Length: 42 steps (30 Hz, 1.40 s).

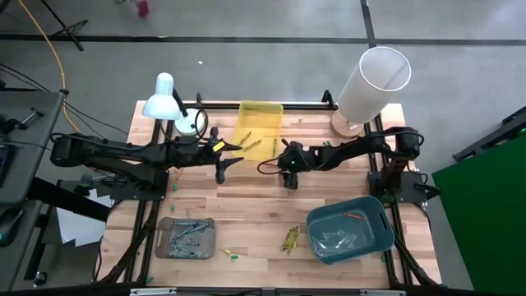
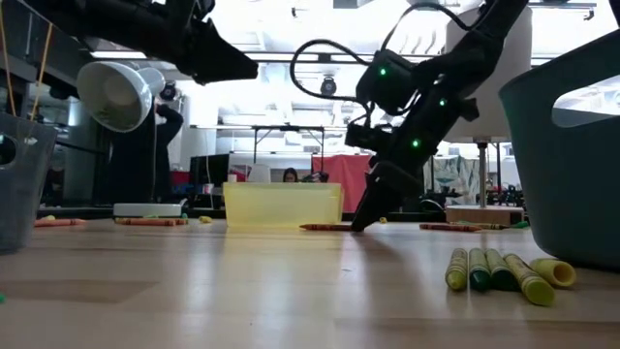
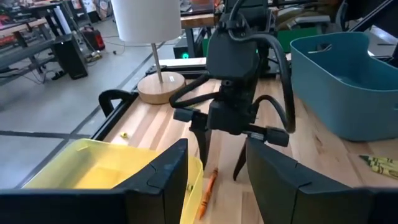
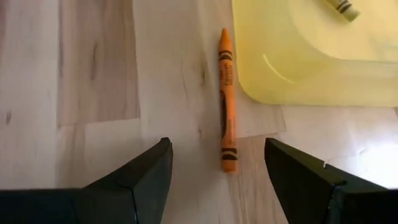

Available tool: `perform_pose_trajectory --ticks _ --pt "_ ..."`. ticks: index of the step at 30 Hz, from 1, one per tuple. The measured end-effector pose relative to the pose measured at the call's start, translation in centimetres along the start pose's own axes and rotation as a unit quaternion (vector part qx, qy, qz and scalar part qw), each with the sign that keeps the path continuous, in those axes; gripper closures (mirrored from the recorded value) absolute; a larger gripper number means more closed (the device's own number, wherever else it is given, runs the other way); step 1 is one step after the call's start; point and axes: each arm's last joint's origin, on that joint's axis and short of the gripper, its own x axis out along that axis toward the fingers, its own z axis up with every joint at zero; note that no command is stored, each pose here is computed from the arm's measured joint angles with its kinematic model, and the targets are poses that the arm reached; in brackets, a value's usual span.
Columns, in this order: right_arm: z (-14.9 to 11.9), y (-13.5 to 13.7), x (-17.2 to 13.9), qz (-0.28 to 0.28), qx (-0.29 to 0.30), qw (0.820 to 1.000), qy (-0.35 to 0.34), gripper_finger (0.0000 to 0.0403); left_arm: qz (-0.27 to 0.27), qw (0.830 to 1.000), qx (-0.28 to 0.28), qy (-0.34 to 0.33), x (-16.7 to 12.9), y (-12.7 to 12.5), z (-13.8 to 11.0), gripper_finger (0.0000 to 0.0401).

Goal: Sort crayons
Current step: Put the orange crayon into the yellow bin

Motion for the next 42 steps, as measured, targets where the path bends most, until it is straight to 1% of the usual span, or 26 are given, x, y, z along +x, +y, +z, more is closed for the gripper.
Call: perform_pose_trajectory --ticks 3,7,11,13,16,17,19,21,23,26,29,32,34,36,38,40,42 --pt "-0.3 -0.2 0.5 0.003 0.024 1.000 0.007 0.0171 0.000 1.000 0.000 0.000 0.0 0.0 0.0 0.0253" --pt "-0.9 -0.3 1.6 0.015 0.041 0.999 0.024 0.0219 0.000 1.000 0.000 -0.002 0.0 0.0 0.0 0.0254" --pt "-1.1 -0.1 1.9 0.018 0.040 0.999 0.029 0.0277 0.001 1.000 0.002 -0.003 0.0 0.0 0.0 0.0254" --pt "-1.1 0.1 1.8 0.019 0.037 0.999 0.031 0.0315 0.001 1.000 0.003 -0.003 0.0 0.0 0.0 0.0254" --pt "-1.2 0.6 1.6 0.023 0.029 0.999 0.040 0.0380 0.007 1.000 0.005 -0.001 -0.1 0.1 0.1 0.0252" --pt "-1.2 0.7 1.5 0.024 0.029 0.998 0.042 0.0389 0.018 1.000 0.006 0.002 -0.3 0.2 0.1 0.0252" --pt "-1.2 1.0 1.3 0.031 0.038 0.998 0.046 0.0386 0.062 0.998 -0.004 0.004 -0.6 0.5 0.2 0.0252" --pt "-1.2 1.4 1.1 0.033 0.037 0.997 0.053 0.0391 0.121 0.992 -0.021 0.017 -1.2 0.9 0.2 0.0254" --pt "-1.2 1.8 0.5 0.040 0.032 0.997 0.057 0.0397 0.155 0.987 -0.030 0.023 -1.8 1.2 0.2 0.0254" --pt "-0.9 2.2 -0.6 0.053 0.024 0.997 0.053 0.0398 0.160 0.986 -0.033 0.017 -2.2 1.3 0.2 0.0254" --pt "-0.7 2.8 -2.0 0.083 0.013 0.995 0.048 0.0399 0.156 0.987 -0.032 -0.017 -2.2 1.3 -0.8 0.0254" --pt "-0.1 3.4 -3.2 0.111 0.003 0.994 0.000 0.0400 0.145 0.986 -0.040 -0.066 -2.4 1.6 -2.3 0.0255" --pt "-0.4 4.0 -3.7 0.122 0.014 0.991 -0.051 0.0401 0.127 0.986 -0.051 -0.096 -2.6 2.0 -3.3 0.0255" --pt "-1.4 4.5 -3.8 0.135 0.040 0.984 -0.110 0.0401 0.102 0.985 -0.074 -0.119 -2.8 2.5 -4.1 0.0255" --pt "-2.0 4.8 -4.1 0.142 0.071 0.968 -0.196 0.0401 0.072 0.983 -0.101 -0.137 -3.0 2.9 -4.5 0.0255" --pt "-2.4 4.8 -4.5 0.131 0.100 0.946 -0.278 0.0402 0.048 0.981 -0.118 -0.143 -3.0 3.2 -4.8 0.0255" --pt "-2.4 4.6 -5.1 0.116 0.116 0.928 -0.335 0.0402 0.038 0.979 -0.130 -0.149 -2.8 3.3 -4.9 0.0255"
